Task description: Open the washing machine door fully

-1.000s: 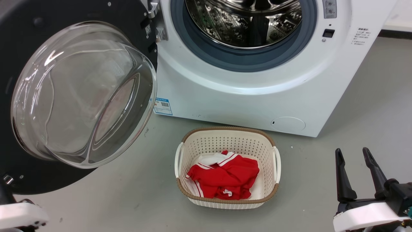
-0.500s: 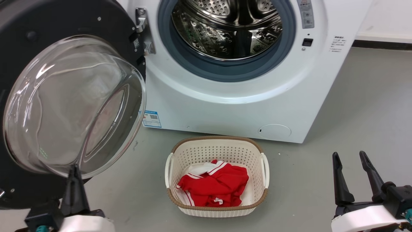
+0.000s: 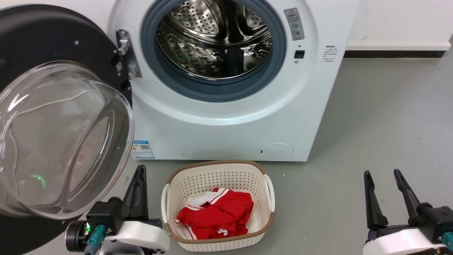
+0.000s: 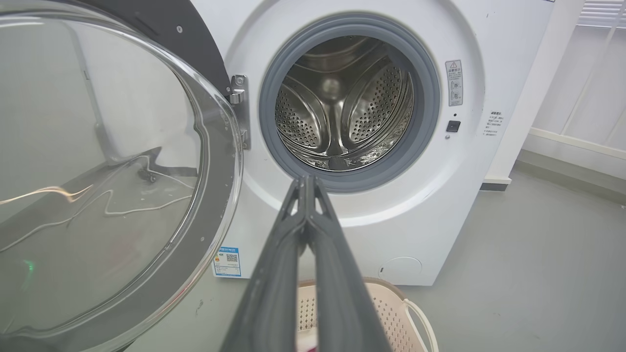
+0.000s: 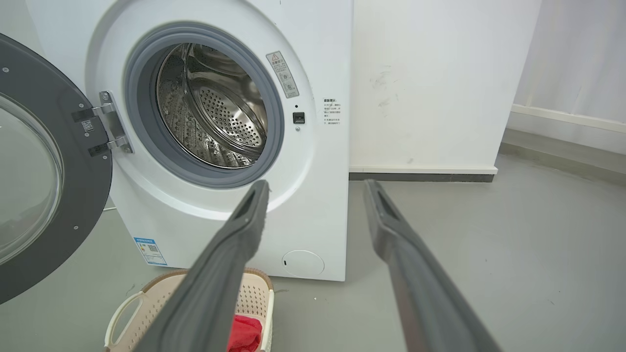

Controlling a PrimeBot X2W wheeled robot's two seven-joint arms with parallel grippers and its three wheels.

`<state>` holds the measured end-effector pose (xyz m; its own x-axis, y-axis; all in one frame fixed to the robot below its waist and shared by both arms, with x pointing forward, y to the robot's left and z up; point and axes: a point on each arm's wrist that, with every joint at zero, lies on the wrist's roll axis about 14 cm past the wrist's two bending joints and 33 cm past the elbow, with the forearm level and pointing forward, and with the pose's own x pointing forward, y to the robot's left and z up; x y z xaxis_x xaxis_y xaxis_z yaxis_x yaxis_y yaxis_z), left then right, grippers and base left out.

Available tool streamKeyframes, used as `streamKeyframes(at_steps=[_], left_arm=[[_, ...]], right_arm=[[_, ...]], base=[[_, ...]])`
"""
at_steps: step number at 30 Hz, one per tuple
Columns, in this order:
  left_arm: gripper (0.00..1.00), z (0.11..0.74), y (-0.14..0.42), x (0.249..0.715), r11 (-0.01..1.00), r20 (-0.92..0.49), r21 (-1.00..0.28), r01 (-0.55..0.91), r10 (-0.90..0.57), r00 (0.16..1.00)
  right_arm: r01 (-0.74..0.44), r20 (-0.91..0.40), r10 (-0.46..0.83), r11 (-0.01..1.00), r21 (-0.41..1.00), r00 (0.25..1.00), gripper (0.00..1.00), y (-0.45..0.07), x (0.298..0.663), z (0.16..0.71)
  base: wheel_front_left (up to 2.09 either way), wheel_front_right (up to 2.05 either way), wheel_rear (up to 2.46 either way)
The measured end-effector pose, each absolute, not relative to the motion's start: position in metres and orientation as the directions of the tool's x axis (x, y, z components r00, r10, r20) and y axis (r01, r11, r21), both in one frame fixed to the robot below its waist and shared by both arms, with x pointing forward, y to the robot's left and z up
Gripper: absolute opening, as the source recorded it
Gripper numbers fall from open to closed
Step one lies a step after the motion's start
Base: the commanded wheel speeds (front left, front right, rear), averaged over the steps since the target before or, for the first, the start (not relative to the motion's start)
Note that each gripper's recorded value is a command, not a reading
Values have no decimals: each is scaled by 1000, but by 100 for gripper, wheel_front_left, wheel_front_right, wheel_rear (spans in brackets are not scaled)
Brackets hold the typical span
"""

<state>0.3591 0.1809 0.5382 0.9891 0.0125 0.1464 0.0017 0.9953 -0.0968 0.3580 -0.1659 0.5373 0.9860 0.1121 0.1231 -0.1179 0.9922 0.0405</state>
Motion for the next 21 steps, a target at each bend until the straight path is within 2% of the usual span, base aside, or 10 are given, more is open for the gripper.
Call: streamKeyframes(at_steps=[6, 7, 9, 11, 12, 21], left_arm=[[0, 543, 159, 370, 994, 168, -87, 64, -48, 985], [19, 542, 157, 370, 994, 166, -86, 69, -54, 985], [46, 542, 156, 372, 994, 167, -84, 73, -58, 984], [89, 543, 156, 372, 994, 170, -81, 75, -61, 984], [100, 543, 156, 373, 994, 170, -79, 74, -60, 984], [100, 544, 163, 370, 997, 176, -57, 52, -41, 983]], right_arm=[[-94, 137, 88, 995, 35, 987, 100, -173, 348, 543], [-91, 139, 85, 995, 35, 987, 100, -174, 346, 544], [-87, 144, 81, 996, 35, 986, 100, -175, 344, 545], [-84, 145, 78, 996, 35, 986, 100, -176, 343, 546], [-83, 145, 77, 996, 35, 986, 100, -177, 342, 546], [-93, 145, 87, 995, 35, 986, 100, -174, 343, 546]], base=[[0, 0, 0], [0, 0, 0], [0, 0, 0], [0, 0, 0], [0, 0, 0], [0, 0, 0]])
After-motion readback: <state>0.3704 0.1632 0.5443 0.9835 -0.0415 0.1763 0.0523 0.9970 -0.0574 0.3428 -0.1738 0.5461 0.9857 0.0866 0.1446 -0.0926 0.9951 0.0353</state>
